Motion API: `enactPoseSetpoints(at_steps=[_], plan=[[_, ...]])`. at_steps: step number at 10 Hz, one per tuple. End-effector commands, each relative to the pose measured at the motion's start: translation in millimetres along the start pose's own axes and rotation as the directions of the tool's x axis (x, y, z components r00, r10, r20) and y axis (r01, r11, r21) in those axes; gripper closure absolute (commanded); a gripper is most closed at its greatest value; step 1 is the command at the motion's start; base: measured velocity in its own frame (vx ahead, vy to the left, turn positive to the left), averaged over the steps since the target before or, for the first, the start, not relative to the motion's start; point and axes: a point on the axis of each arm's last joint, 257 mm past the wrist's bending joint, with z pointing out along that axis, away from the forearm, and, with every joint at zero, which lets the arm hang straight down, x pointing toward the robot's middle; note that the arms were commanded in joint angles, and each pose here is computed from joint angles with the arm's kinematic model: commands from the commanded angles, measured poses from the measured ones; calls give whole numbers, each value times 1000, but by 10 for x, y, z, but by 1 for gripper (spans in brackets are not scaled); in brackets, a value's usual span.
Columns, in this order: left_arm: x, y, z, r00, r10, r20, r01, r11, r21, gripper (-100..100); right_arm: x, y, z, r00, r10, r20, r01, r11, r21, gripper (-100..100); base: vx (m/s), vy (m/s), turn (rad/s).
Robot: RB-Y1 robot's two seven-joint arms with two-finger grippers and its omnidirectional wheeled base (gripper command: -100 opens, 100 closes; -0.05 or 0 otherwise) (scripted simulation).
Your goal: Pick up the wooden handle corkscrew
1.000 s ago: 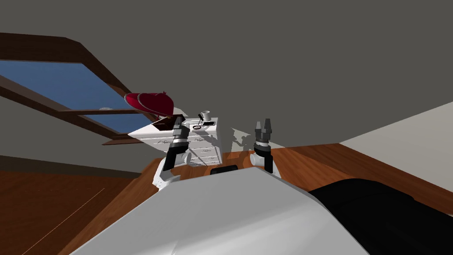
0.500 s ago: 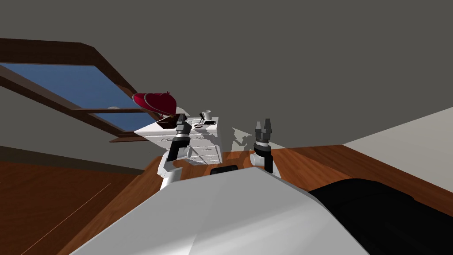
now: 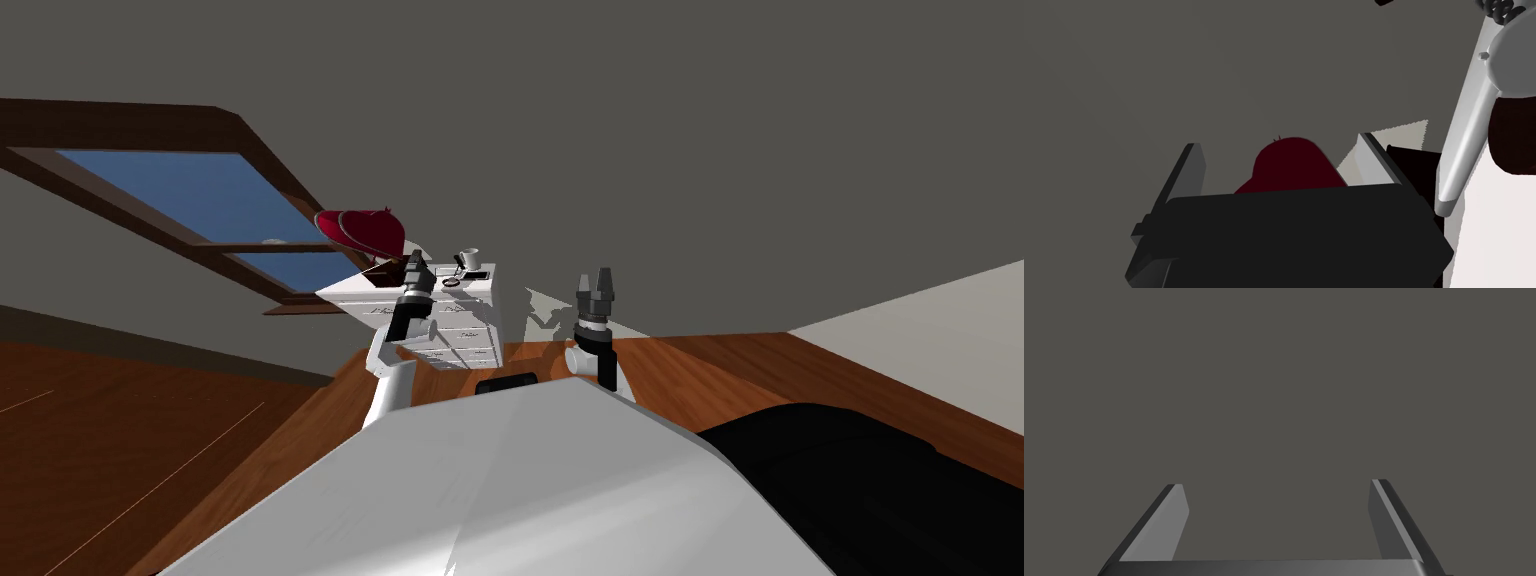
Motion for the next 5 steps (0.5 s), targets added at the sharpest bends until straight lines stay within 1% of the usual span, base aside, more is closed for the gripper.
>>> enactPoseSetpoints(at_steps=[1, 2, 3, 4, 5], plan=[[-36, 140, 131, 1000, -19, 9, 19, 999, -44, -100, 0, 0, 0, 1000, 0, 0, 0, 1000, 0, 0, -27, -14, 83], [0, 37, 229, 1000, -25, 6, 25, 999, -27, -100, 0, 0, 0, 1000, 0, 0, 0, 1000, 0, 0, -26, -15, 53], [-53, 201, 330, 999, -46, 19, 47, 996, -70, -100, 0, 0, 0, 1000, 0, 0, 0, 1000, 0, 0, -30, -14, 95], [-23, 134, 422, 999, -51, 19, 53, 996, -68, -100, 0, 0, 0, 1000, 0, 0, 0, 1000, 0, 0, -24, -19, 54], [-93, 279, 493, 997, -73, 38, 77, 991, -107, -100, 0, 0, 0, 1000, 0, 0, 0, 1000, 0, 0, -27, -23, 111]])
